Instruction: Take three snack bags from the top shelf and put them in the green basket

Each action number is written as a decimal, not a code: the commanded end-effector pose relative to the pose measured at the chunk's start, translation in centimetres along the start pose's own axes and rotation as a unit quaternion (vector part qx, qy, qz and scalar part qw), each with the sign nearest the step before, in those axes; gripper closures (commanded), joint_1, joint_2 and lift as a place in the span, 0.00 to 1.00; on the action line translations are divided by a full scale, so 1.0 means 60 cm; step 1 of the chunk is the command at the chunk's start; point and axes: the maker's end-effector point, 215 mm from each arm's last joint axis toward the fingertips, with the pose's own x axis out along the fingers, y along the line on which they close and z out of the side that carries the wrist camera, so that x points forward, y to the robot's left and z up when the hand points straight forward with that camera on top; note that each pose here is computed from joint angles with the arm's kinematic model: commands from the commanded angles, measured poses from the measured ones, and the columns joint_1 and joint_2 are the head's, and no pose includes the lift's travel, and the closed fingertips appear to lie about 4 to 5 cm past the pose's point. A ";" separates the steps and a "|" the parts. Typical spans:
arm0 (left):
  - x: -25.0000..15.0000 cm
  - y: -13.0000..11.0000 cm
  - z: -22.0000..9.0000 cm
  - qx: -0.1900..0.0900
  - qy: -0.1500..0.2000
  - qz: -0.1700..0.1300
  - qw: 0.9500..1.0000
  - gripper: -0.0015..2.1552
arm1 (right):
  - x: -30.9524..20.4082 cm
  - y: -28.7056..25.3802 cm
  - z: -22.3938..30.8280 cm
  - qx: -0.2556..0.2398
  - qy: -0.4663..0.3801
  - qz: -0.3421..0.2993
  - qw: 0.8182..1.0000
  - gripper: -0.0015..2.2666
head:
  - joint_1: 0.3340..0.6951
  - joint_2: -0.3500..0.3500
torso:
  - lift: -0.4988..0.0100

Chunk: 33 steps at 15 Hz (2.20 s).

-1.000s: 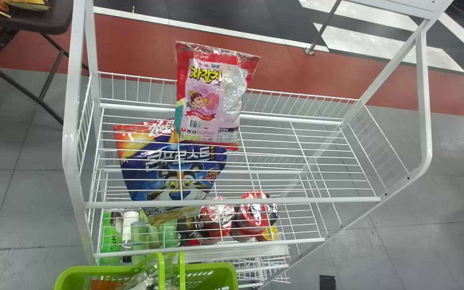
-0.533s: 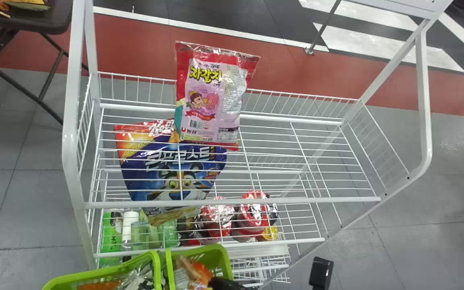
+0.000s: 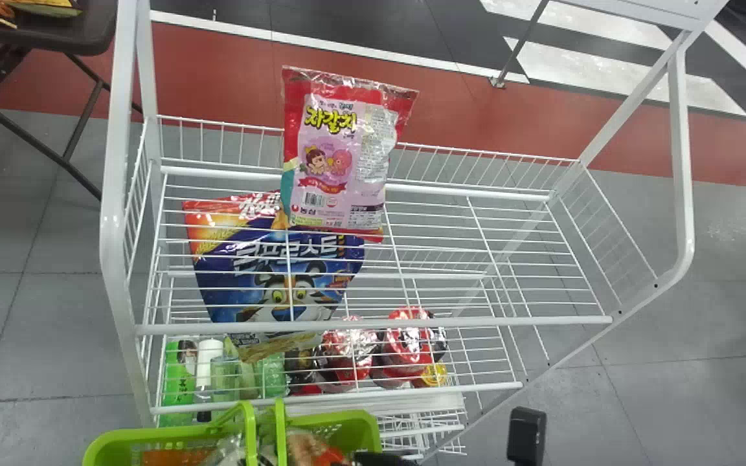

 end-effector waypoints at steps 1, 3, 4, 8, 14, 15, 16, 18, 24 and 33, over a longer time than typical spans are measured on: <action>0.000 -0.001 0.001 0.001 -0.001 0.000 1.000 0.99 | -0.018 0.018 0.077 -0.055 -0.066 -0.002 0.996 0.03 | 1.00 0.00 | 0.89; 0.001 0.000 0.001 0.001 -0.001 0.001 1.000 0.99 | -0.045 0.036 0.161 -0.117 -0.140 -0.018 0.983 0.03 | 1.00 0.00 | 0.89; 0.001 0.001 0.004 0.003 -0.003 0.003 1.000 0.99 | -0.062 0.043 0.204 -0.147 -0.176 -0.035 0.973 0.03 | 1.00 0.00 | 0.89; 0.004 0.005 0.006 0.005 -0.006 0.007 1.000 0.99 | -0.103 0.074 0.303 -0.194 -0.245 -0.103 0.944 0.03 | 1.00 0.00 | 0.89; -0.007 0.013 0.017 0.010 -0.015 0.008 1.000 0.99 | -0.066 0.124 0.317 -0.234 -0.293 -0.187 0.908 0.03 | 1.00 0.00 | 0.89; -0.008 0.014 0.017 0.010 -0.015 0.008 1.000 0.99 | -0.061 0.122 0.313 -0.235 -0.289 -0.185 0.909 0.03 | 1.00 0.00 | 0.89; -0.009 0.014 0.016 0.010 -0.015 0.009 1.000 0.99 | -0.059 0.121 0.312 -0.236 -0.289 -0.185 0.909 0.03 | 1.00 0.00 | 0.89; -0.013 0.015 0.019 0.010 -0.018 0.008 1.000 0.99 | -0.061 0.122 0.314 -0.236 -0.290 -0.184 0.909 0.03 | 1.00 0.00 | 0.89; -0.015 0.015 0.018 0.009 -0.018 0.008 1.000 0.99 | -0.061 0.123 0.313 -0.237 -0.289 -0.183 0.909 0.03 | 1.00 0.00 | 0.89; -0.018 0.011 0.016 0.007 -0.020 0.005 1.000 0.99 | -0.062 0.123 0.314 -0.235 -0.289 -0.182 0.910 0.03 | 1.00 0.00 | 0.89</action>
